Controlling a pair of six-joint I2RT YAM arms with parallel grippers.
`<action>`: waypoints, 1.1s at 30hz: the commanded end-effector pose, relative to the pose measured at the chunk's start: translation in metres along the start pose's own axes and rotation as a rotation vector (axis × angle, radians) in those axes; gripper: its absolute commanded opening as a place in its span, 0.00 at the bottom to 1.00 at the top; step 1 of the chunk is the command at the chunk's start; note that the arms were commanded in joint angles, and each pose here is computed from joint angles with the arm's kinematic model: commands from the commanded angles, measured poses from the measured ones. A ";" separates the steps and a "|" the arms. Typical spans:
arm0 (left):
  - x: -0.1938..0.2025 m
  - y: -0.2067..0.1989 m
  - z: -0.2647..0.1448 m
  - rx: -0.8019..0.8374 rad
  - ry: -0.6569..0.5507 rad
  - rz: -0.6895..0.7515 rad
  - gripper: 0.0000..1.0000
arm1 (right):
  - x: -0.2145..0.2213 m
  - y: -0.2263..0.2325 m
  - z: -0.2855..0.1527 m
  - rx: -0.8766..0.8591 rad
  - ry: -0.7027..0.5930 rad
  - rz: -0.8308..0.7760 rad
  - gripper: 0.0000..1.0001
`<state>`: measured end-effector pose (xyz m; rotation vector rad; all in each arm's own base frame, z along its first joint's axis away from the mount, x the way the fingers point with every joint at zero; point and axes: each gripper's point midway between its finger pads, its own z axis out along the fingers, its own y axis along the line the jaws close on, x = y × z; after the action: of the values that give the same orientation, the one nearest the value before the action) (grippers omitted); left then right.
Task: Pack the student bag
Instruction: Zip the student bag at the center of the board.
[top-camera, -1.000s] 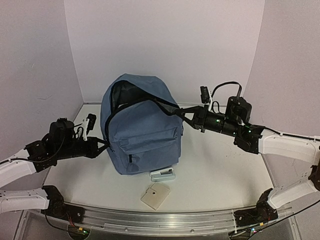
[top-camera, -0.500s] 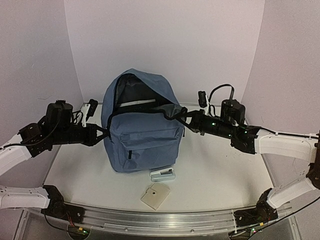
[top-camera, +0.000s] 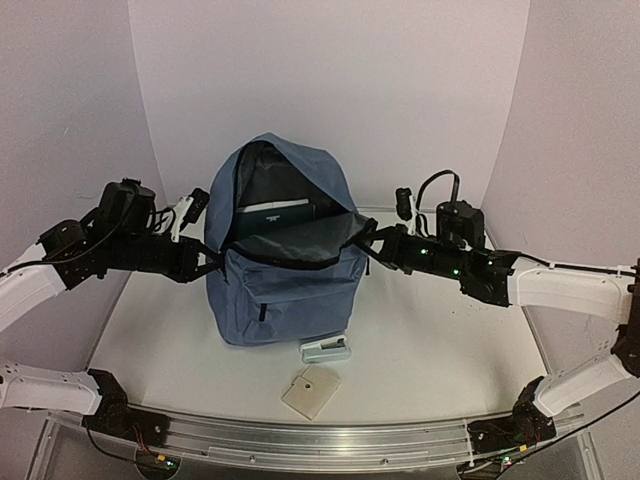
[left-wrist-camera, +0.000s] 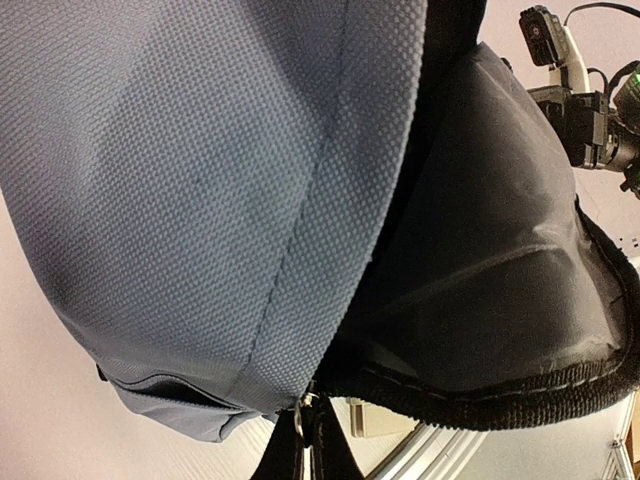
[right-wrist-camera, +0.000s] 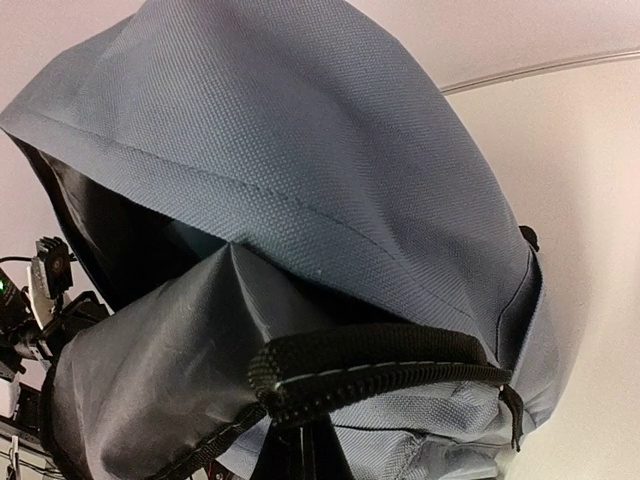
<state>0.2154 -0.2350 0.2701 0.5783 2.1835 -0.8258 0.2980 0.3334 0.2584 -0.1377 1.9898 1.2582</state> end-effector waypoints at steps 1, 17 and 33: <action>-0.067 -0.049 -0.032 0.188 -0.209 0.041 0.00 | -0.025 0.031 -0.010 -0.040 -0.061 -0.051 0.00; -0.019 -0.035 0.007 0.191 -0.009 -0.066 0.00 | -0.034 0.086 -0.047 -0.142 -0.131 -0.273 0.58; -0.012 -0.026 0.016 0.161 0.004 -0.167 0.00 | 0.075 0.172 -0.045 -0.360 -0.071 -0.572 0.63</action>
<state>0.2050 -0.2591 0.2522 0.5094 2.3187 -1.0496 0.1695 0.3831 0.3521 -0.6923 1.5625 1.2579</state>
